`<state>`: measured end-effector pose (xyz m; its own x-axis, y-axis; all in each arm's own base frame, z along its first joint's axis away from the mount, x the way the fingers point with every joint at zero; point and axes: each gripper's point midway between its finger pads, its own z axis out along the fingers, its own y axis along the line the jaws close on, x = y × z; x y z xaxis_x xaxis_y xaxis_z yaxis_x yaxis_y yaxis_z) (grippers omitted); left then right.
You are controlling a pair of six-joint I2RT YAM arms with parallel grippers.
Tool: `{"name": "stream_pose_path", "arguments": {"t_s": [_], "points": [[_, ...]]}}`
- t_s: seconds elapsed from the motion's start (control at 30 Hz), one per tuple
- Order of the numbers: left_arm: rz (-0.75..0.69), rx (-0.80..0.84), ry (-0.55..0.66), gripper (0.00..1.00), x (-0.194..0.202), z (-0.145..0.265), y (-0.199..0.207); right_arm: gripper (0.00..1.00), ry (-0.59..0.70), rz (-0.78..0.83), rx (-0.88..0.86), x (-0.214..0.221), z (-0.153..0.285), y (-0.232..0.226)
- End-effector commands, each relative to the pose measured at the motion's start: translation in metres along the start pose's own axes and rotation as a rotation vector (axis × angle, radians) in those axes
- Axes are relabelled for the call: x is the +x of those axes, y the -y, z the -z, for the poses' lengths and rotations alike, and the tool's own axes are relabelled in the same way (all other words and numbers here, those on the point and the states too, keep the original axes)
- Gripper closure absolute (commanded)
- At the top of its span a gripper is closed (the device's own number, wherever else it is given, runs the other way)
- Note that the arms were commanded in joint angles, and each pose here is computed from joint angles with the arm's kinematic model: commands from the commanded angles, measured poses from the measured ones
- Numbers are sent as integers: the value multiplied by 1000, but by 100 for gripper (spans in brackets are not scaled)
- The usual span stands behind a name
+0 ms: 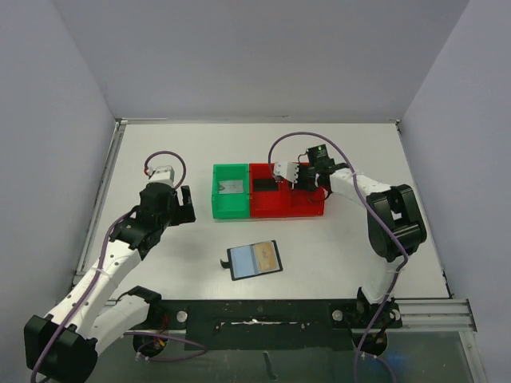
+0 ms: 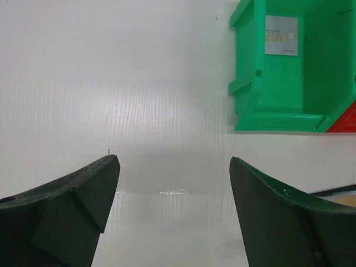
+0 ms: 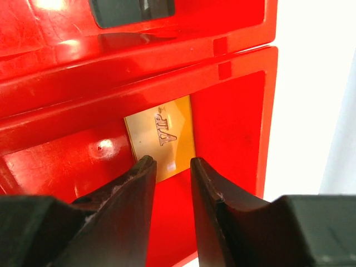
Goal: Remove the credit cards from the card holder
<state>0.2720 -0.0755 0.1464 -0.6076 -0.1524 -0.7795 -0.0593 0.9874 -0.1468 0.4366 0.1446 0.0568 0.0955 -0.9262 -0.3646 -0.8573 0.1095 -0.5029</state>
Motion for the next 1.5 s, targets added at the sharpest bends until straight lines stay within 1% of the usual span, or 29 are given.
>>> {"name": "stream_pose_path", "arguments": {"t_s": [0.0, 0.17, 0.3, 0.33, 0.37, 0.4, 0.47, 0.53, 0.6, 0.67, 0.7, 0.73, 0.87, 0.97, 1.03, 1.07, 1.13, 1.23, 1.3, 1.37, 1.4, 1.47], "points": [[5, 38, 56, 20, -19, 0, 9, 67, 26, -2, 70, -13, 5, 24], [0, 46, 45, 20, -18, -2, 11, 66, 89, -48, 186, -34, 31, 52], [1, 55, 45, 20, -18, -1, 13, 63, 207, -120, 334, -68, 79, 76], [1, 57, 46, 20, -18, 0, 13, 59, 250, -160, 383, -77, 94, 82], [2, 63, 50, 20, -19, 0, 14, 55, 309, -227, 439, -86, 117, 86], [3, 68, 53, 20, -19, 1, 15, 53, 361, -294, 486, -93, 134, 89], [4, 82, 54, 20, -19, 1, 17, 47, 450, -454, 551, -98, 162, 86], [4, 94, 56, 20, -19, 2, 18, 41, 535, -637, 577, -99, 185, 78], [5, 102, 58, 20, -20, 2, 19, 34, 599, -820, 542, -97, 195, 59], [6, 107, 56, 19, -20, 2, 20, 23, 652, -980, 496, -96, 201, 40], [5, 109, 54, 19, -19, 2, 21, 14, 664, -1072, 469, -94, 202, 30], [5, 112, 54, 19, -19, 2, 21, 1, 683, -1198, 425, -93, 202, 19], [6, 124, 50, 18, -18, 1, 23, 2, 727, -1508, 264, -92, 189, -21], [2, 159, 26, 18, -14, -1, 30, 2, 778, -1567, 99, -101, 175, -54], [5, 202, 7, 18, -11, 0, 38, 2, 770, -1621, 21, -104, 166, -70], [20, 239, -6, 18, -9, 2, 45, 2, 753, -1657, -18, -106, 160, -79], [87, 352, -30, 21, -6, 9, 66, 0, 710, -1670, -89, -112, 150, -97], [236, 610, -78, 31, 3, 26, 111, 9, 560, -1713, -118, -112, 132, -121], [311, 725, -112, 36, 6, 39, 136, 12, 474, -1727, -116, -113, 125, -136], [328, 772, -153, 39, 18, 47, 156, 16, 411, -1727, -122, -117, 118, -151], [325, 761, -159, 40, 23, 47, 163, 19, 384, -1728, -121, -119, 114, -157], [300, 751, -199, 44, 39, 48, 180, 28, 346, -1724, -134, -124, 107, -168]]}}
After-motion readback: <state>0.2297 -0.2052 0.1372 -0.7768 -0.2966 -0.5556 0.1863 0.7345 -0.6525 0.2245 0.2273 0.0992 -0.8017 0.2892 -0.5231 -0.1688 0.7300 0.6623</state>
